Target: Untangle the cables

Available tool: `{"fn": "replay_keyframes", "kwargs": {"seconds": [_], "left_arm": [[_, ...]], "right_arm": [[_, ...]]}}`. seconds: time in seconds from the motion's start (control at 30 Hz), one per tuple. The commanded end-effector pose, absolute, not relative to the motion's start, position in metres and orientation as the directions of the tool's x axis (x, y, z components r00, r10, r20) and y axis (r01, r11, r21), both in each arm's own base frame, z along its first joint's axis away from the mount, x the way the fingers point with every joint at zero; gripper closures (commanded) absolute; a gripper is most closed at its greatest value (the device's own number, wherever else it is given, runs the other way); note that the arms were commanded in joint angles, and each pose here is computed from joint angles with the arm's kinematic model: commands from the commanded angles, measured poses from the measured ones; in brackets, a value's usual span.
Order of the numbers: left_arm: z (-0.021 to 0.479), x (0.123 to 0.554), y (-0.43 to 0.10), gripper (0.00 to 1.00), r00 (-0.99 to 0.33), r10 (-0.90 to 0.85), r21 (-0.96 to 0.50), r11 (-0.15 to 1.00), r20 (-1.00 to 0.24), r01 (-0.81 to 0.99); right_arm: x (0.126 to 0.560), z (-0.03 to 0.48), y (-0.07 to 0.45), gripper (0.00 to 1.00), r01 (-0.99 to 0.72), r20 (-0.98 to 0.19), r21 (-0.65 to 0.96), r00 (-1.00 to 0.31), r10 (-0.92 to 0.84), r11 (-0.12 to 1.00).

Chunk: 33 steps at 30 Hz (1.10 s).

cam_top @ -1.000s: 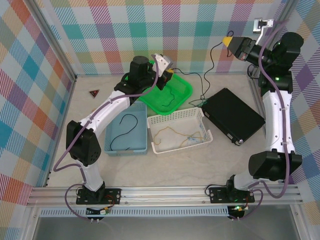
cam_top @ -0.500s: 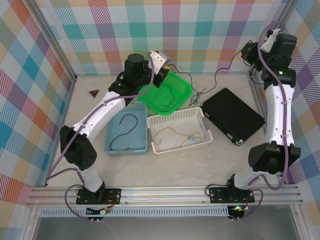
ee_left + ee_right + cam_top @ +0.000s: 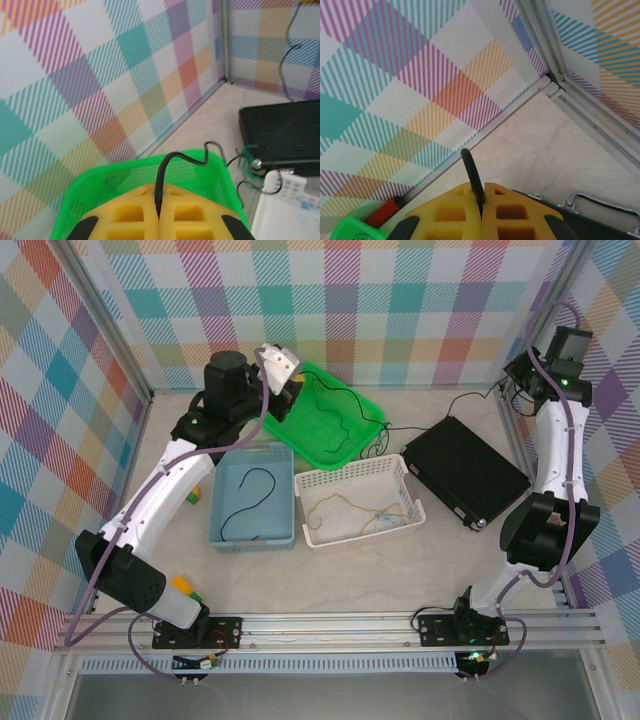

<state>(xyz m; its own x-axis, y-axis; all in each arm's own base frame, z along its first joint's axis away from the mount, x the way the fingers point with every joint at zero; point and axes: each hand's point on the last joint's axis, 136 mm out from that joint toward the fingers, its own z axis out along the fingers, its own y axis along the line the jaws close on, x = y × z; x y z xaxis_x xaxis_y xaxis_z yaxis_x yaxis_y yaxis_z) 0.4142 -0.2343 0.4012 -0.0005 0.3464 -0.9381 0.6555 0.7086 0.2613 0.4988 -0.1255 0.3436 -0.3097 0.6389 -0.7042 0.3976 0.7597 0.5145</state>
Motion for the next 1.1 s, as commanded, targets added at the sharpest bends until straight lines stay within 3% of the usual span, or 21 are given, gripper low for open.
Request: {"fn": "replay_keyframes", "kwargs": {"seconds": [0.0, 0.47, 1.07], "left_arm": [[0.401, 0.407, -0.212, 1.00, -0.017, 0.362, 0.271, 0.728, -0.932, 0.630], [0.384, 0.396, -0.181, 1.00, -0.074, 0.410, 0.291, 0.751, -0.909, 0.593], [0.364, 0.378, -0.136, 1.00, -0.165, 0.495, 0.351, 0.779, -0.853, 0.520]], "right_arm": [[0.494, 0.361, -0.137, 1.00, 0.404, -0.721, 0.533, -0.242, 0.649, 0.743], [0.486, 0.382, -0.158, 1.00, 0.396, -0.735, 0.554, -0.181, 0.653, 0.733], [0.480, 0.416, -0.143, 1.00, 0.290, -0.755, 0.582, -0.157, 0.637, 0.760]]}}
